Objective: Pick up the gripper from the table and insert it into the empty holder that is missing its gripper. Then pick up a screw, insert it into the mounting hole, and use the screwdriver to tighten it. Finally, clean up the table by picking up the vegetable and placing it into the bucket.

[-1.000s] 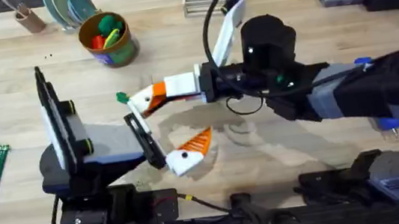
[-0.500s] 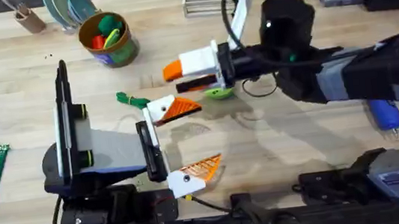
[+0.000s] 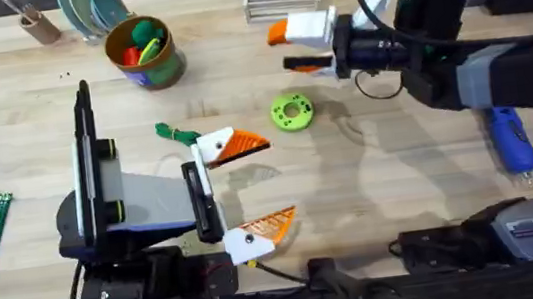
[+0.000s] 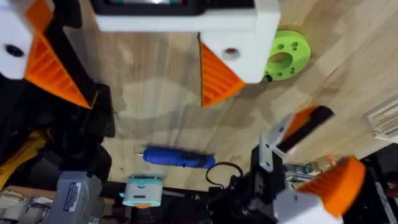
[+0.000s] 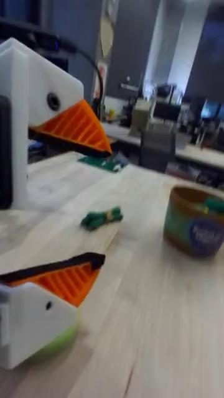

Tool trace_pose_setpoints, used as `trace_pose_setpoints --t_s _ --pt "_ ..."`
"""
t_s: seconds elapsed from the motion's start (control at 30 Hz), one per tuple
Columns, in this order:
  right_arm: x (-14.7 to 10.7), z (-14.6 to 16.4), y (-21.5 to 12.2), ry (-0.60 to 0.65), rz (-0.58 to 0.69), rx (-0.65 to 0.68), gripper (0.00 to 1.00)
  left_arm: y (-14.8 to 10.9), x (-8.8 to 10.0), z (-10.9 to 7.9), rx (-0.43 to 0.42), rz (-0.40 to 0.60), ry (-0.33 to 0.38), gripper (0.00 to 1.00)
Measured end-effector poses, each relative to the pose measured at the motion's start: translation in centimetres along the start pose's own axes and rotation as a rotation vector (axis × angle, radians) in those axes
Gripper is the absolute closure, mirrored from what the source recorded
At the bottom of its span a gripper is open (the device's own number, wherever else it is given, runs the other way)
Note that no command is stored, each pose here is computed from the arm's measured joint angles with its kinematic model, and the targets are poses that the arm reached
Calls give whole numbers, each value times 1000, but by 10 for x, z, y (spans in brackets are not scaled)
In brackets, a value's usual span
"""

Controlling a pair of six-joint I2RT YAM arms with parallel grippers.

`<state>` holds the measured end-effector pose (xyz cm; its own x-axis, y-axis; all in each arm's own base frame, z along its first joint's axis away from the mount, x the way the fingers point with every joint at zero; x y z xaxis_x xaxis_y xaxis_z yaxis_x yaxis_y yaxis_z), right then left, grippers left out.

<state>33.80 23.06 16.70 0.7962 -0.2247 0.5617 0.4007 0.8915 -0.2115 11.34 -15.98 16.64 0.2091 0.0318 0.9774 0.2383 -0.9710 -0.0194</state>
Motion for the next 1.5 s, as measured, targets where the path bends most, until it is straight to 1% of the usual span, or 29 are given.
trace_pose_setpoints --t_s 0.1,0.17,0.33,0.4,0.47,0.53,0.63,0.73,0.83,1.0,1.17,1.27,1.4,1.5 --pt "-15 -22 -4 15 50 -91 44 0 0 0 0 0 0 8" --pt "-20 -30 -7 -11 65 -137 42 0 0 0 0 0 0 8" --pt "-15 -27 -22 -153 52 -245 42 0 0 0 1 0 0 9" --pt "-16 -29 -32 -197 67 -314 42 0 0 0 1 0 0 9" --pt "-20 -34 -42 -238 101 -398 42 0 0 0 1 0 0 8" --pt "-30 -40 -49 -286 157 -482 42 0 0 0 1 0 0 8" --pt "-50 -45 -50 -370 253 -550 42 0 0 0 1 0 0 8" --pt "-65 -42 -44 -445 317 -563 42 0 0 0 1 0 0 8" --pt "-70 -39 -40 -493 337 -560 42 0 0 0 1 0 0 8" --pt "-67 -42 -40 -511 331 -580 42 0 0 0 1 0 0 8" --pt "-67 -56 -34 -521 336 -619 46 0 0 0 1 0 0 8" --pt "-72 -61 -30 -536 355 -641 47 0 0 1 4 -1 0 8" --pt "-81 -59 -28 -567 406 -691 42 0 0 1 5 -1 0 8" --pt "-76 -53 -25 -591 415 -716 41 0 0 1 5 -1 0 8"
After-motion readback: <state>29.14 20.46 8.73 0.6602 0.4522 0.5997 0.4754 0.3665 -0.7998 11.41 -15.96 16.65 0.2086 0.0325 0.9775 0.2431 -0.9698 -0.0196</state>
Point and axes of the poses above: each hand's point on the last joint's axis, 136 mm out from that joint toward the fingers, its own y axis out along the fingers, its own z axis along the line the jaws close on, x = y × z, the point moved 1 cm from there along -y, back along the fingers, and after that the axes turned 10 degrees about -y, right-handed, at the moved point
